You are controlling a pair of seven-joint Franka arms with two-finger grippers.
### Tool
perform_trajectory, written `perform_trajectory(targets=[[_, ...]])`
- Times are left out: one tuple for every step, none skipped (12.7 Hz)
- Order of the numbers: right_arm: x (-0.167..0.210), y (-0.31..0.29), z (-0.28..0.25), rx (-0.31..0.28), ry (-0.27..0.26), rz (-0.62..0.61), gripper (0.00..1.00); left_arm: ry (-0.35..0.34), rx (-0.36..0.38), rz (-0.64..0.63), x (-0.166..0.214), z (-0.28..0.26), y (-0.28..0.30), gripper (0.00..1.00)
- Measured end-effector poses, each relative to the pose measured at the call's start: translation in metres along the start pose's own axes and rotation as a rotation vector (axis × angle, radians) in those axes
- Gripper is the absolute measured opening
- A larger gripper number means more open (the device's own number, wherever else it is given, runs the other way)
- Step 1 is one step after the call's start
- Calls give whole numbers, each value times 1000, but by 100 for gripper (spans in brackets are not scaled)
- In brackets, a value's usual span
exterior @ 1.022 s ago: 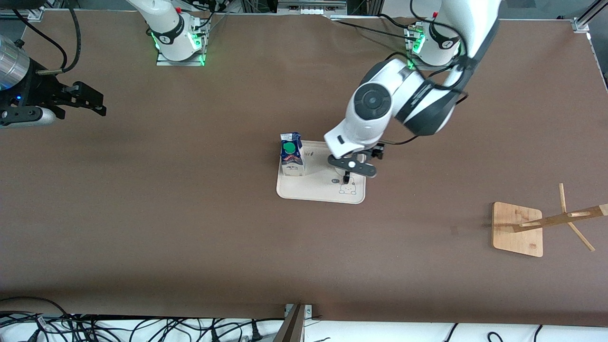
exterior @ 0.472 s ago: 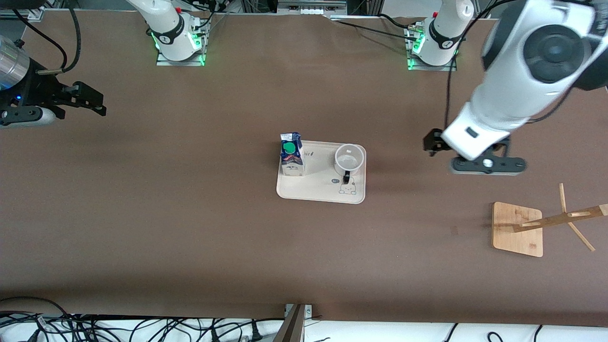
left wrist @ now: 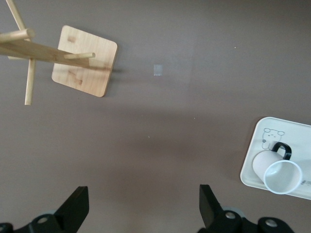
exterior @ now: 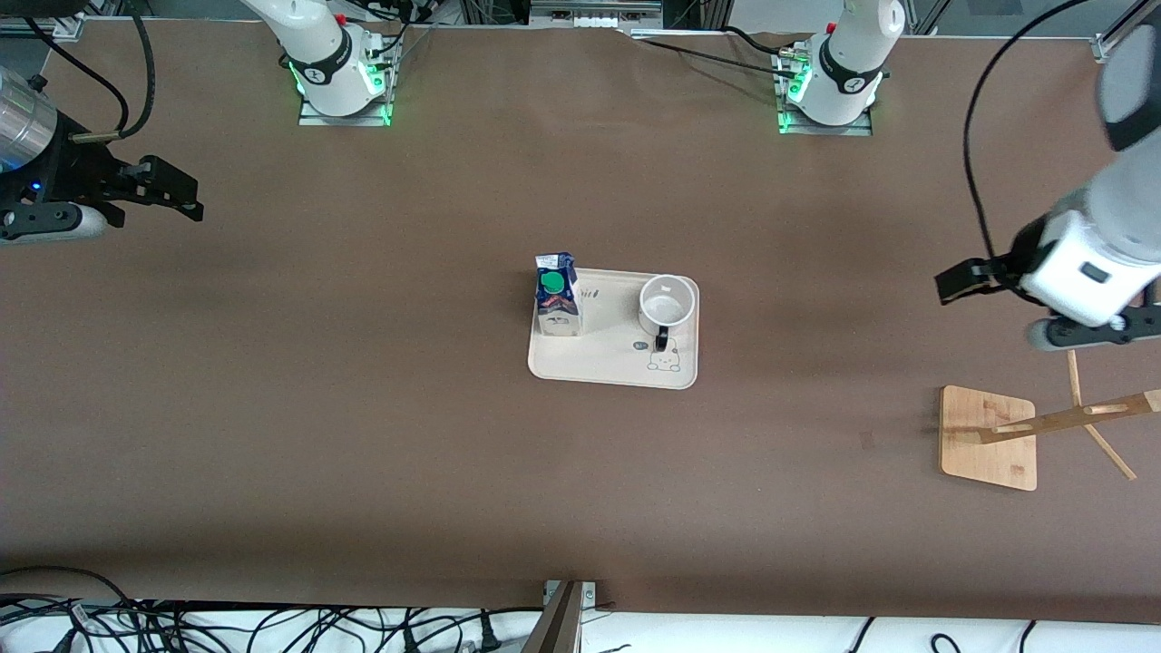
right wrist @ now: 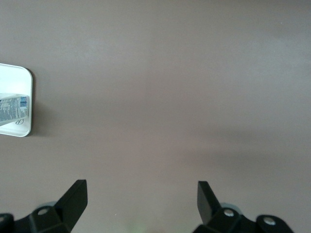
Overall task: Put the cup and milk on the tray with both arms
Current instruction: 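Open the left gripper and lift it away from the mug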
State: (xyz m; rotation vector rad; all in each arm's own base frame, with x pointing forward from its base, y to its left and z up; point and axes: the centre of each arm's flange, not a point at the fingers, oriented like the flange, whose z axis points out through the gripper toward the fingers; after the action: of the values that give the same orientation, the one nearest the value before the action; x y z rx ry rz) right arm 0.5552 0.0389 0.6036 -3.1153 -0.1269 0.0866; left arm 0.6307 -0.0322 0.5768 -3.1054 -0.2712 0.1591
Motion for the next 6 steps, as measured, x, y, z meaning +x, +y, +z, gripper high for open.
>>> perform_trajectory(targets=[[0,0,0,0,-1,0,100,-25,-21,-14,1,1,-17,100],[0,0,0,0,-1,0,100,-53,-24,-26,-2,-1,-27,100],[0,0,0,0,-2,0,100,-61,-20,-32,-8,-10,-31,100],[0,0,0,0,-2,0,100,-48,-20,-31,-15,-26,-32,100],[0,0,0,0,-3,0,100,-27,-20,-27,-23,-40,-29,100],[0,0,0,0,-3,0,100,-12,-20,-26,-29,-50,-28,100]])
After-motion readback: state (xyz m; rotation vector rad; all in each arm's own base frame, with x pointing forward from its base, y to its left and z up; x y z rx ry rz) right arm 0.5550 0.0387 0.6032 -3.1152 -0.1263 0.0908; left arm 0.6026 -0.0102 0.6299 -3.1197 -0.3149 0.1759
